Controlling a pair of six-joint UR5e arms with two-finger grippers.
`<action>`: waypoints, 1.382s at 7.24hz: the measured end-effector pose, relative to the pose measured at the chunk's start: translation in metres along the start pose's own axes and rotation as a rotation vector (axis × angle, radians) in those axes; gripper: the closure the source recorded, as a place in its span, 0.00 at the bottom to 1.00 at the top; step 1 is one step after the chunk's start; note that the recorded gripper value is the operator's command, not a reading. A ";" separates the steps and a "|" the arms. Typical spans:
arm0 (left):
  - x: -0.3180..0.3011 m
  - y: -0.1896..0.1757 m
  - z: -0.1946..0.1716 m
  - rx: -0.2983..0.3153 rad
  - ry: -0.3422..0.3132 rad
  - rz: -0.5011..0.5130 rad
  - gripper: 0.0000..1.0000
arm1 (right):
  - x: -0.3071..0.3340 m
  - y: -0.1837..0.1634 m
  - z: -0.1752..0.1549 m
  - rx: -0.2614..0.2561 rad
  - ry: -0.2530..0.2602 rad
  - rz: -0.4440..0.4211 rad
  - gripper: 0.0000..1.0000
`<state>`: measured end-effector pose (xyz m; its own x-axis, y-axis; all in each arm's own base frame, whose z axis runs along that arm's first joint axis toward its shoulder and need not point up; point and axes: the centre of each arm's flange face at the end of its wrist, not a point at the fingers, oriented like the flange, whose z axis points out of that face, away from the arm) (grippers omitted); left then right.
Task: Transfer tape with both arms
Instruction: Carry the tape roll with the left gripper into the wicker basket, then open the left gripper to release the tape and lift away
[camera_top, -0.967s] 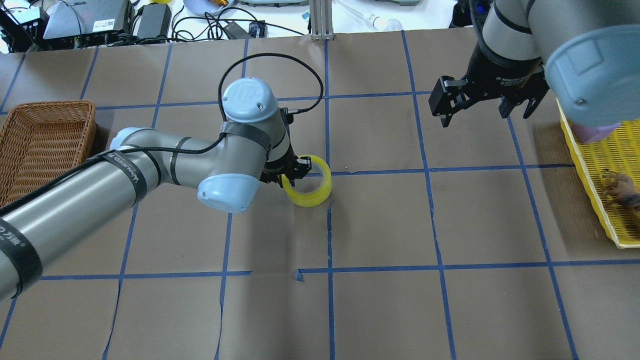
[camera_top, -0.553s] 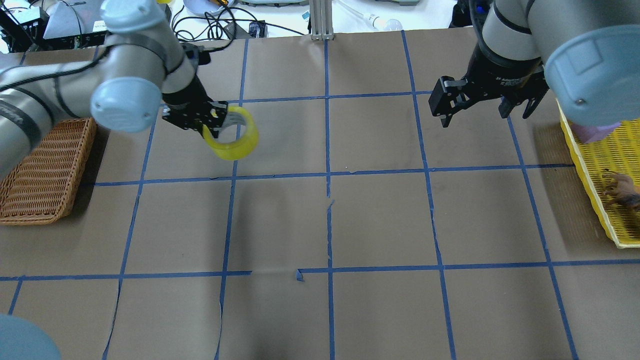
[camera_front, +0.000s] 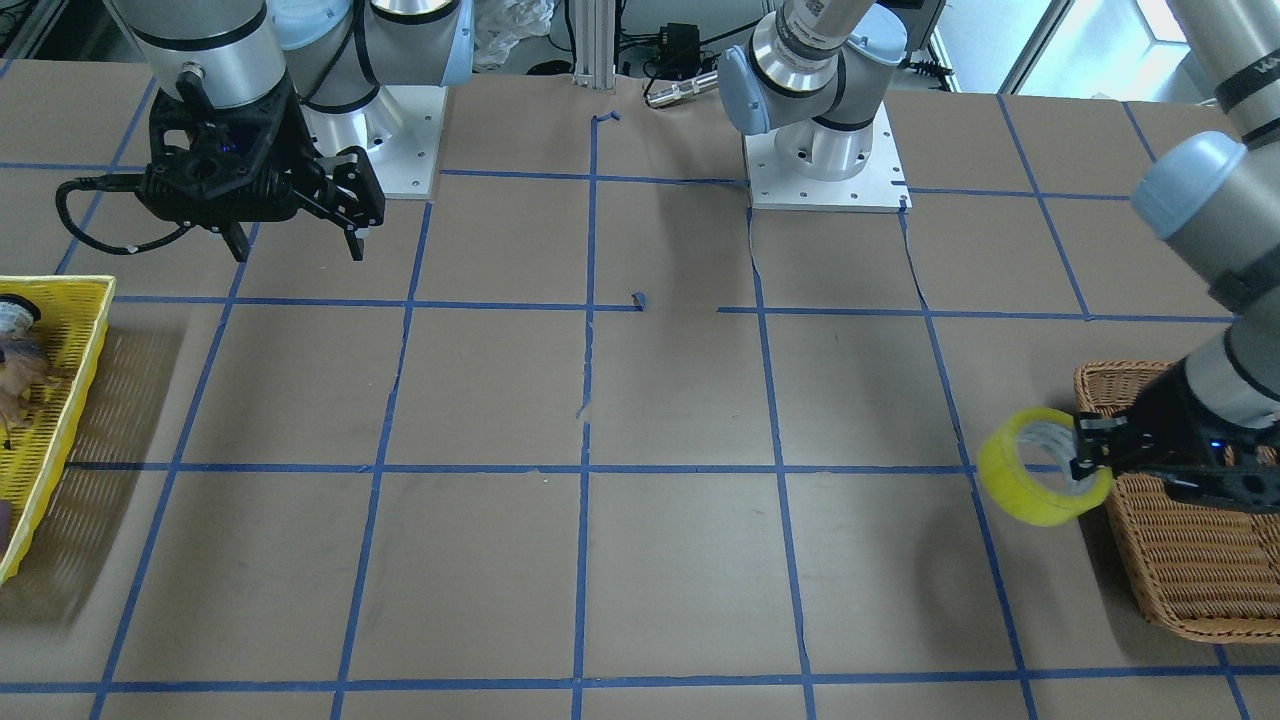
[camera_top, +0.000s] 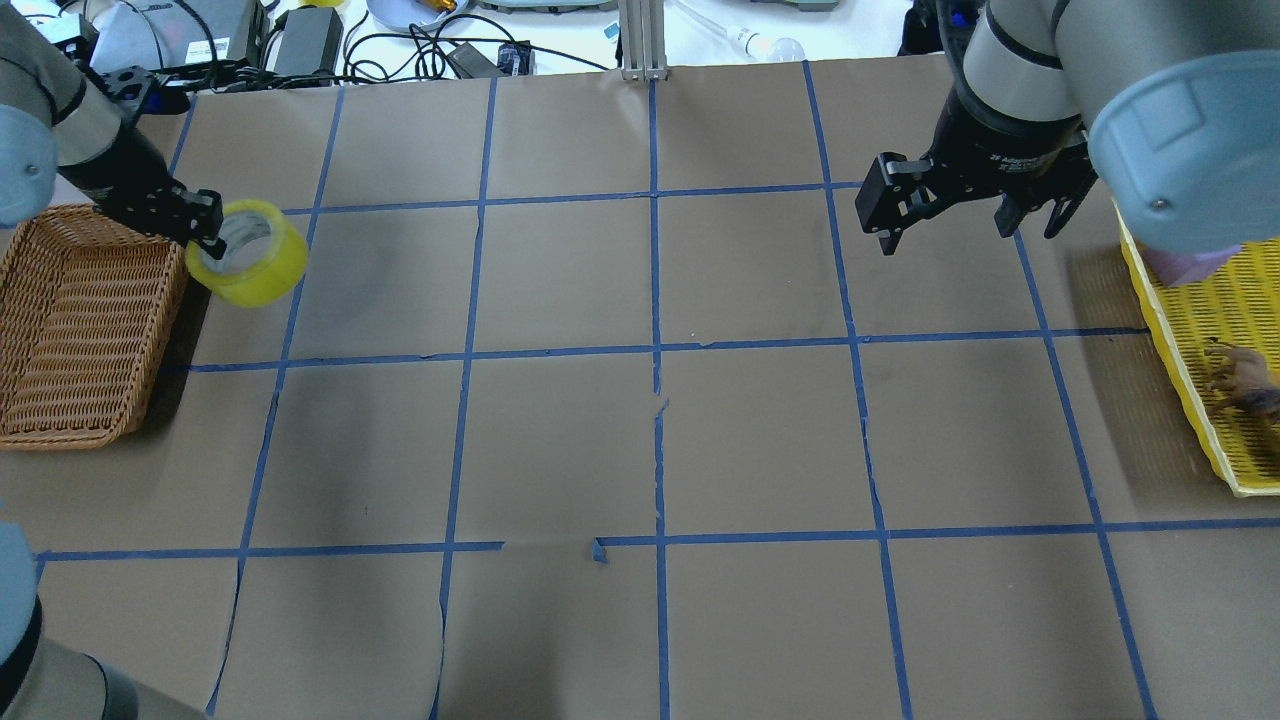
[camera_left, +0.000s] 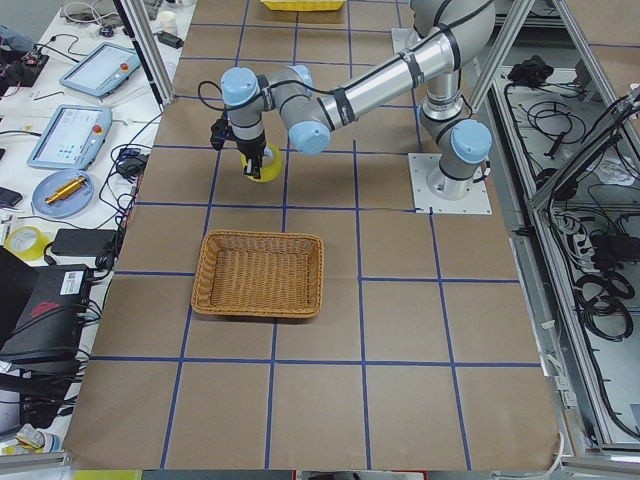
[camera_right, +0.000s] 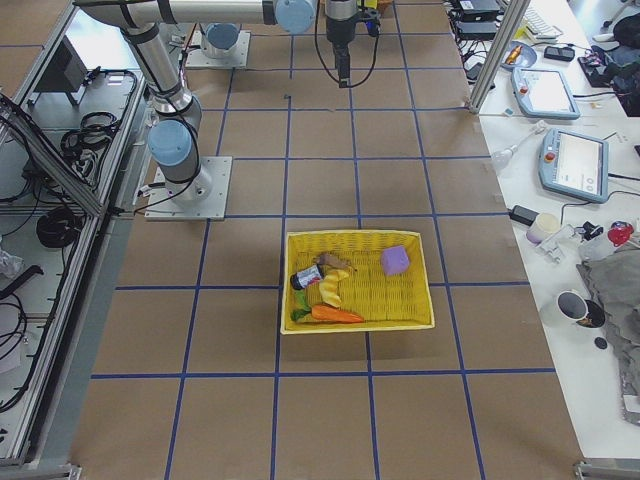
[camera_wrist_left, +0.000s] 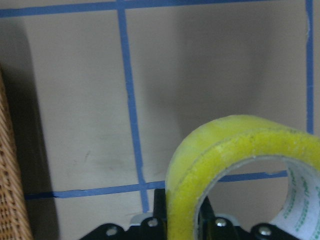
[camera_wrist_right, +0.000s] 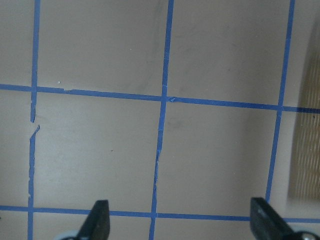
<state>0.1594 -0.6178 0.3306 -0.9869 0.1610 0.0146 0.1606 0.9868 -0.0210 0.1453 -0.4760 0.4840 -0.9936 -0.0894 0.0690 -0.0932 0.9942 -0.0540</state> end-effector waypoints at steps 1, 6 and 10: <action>-0.046 0.007 0.004 0.017 -0.016 0.038 0.95 | 0.000 0.000 0.000 0.000 0.000 0.000 0.00; -0.200 0.021 0.046 0.049 -0.061 0.163 0.94 | 0.000 0.001 0.001 -0.003 0.005 0.007 0.00; -0.231 0.030 0.089 0.055 -0.061 0.143 0.10 | 0.001 0.001 0.001 -0.003 0.006 0.007 0.00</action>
<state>0.3901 -0.6269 0.2377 -0.9534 0.2970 -0.0534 0.3004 0.9510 -0.0734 0.1447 -0.4755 0.4833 -0.9939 -0.0818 0.0744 -0.0857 0.9950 -0.0514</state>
